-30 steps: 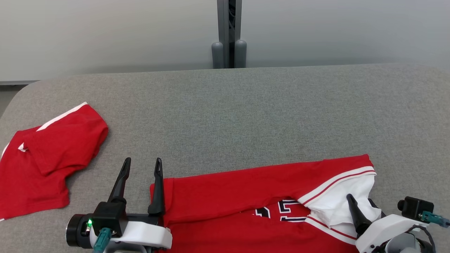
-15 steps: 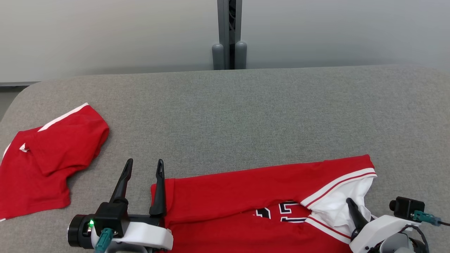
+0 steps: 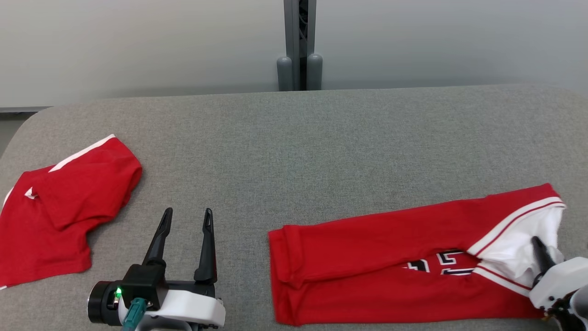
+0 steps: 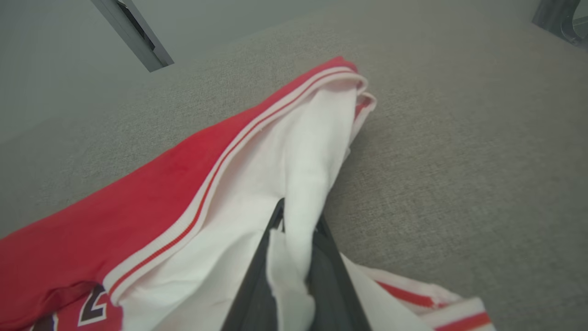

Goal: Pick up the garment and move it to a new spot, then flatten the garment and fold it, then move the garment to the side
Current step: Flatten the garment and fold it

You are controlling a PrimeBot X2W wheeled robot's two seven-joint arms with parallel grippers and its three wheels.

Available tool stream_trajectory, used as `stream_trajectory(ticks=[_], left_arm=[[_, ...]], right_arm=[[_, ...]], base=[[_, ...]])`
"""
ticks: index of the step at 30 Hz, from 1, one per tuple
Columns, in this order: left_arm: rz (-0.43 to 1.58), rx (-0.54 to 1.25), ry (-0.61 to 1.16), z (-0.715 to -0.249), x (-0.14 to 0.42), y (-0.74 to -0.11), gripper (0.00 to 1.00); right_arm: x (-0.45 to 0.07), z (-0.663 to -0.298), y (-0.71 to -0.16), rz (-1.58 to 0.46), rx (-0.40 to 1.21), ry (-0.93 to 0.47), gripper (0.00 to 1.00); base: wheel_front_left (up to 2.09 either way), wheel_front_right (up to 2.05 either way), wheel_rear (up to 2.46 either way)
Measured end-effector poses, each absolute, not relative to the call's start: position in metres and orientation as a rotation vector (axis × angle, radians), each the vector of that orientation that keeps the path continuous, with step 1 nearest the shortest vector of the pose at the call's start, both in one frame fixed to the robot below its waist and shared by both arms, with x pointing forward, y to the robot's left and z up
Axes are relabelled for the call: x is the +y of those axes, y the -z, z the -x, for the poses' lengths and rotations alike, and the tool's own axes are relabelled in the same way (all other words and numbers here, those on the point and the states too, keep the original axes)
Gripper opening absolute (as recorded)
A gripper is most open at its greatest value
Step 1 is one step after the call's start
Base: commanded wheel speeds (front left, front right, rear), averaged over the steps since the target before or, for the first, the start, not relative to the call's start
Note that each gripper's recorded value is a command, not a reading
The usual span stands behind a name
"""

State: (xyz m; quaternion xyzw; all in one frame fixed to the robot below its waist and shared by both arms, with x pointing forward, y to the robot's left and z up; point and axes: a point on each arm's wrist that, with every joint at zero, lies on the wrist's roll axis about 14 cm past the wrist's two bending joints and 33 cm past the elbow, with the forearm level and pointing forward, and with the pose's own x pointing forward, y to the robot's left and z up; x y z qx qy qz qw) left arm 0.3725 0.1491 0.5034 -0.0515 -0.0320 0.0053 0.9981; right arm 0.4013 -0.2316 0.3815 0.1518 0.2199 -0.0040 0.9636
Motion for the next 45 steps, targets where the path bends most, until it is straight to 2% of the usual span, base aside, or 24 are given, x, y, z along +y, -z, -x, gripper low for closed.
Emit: stream_trajectory(ticks=[4,14,22,28,37,45], left_arm=[[0.105,-0.064,-0.014,-0.373,0.15,-0.503,1.0],[0.116,-0.071,-0.006,-0.374,0.146,-0.506,1.0],[0.131,-0.085,0.013,-0.374,0.138,-0.512,1.0],[0.143,-0.08,0.014,-0.371,0.135,-0.511,1.0],[0.151,-0.081,0.001,-0.37,0.139,-0.511,1.0],[0.156,-0.077,-0.025,-0.367,0.147,-0.51,1.0]], right_arm=[[-0.262,-0.404,-0.386,-0.253,0.455,0.059,0.0],[-0.248,-0.405,-0.391,-0.223,0.467,-0.004,0.0],[-0.211,-0.421,-0.429,-0.256,0.406,-0.136,0.0],[-0.172,-0.422,-0.449,-0.367,0.38,-0.223,0.0],[-0.109,-0.406,-0.46,-0.531,0.401,-0.342,0.0],[-0.047,-0.375,-0.461,-0.675,0.48,-0.442,0.0]], base=[[0.0,0.0,0.0],[0.0,0.0,0.0],[0.0,0.0,0.0],[0.0,0.0,0.0],[0.0,0.0,0.0],[0.0,0.0,0.0]])
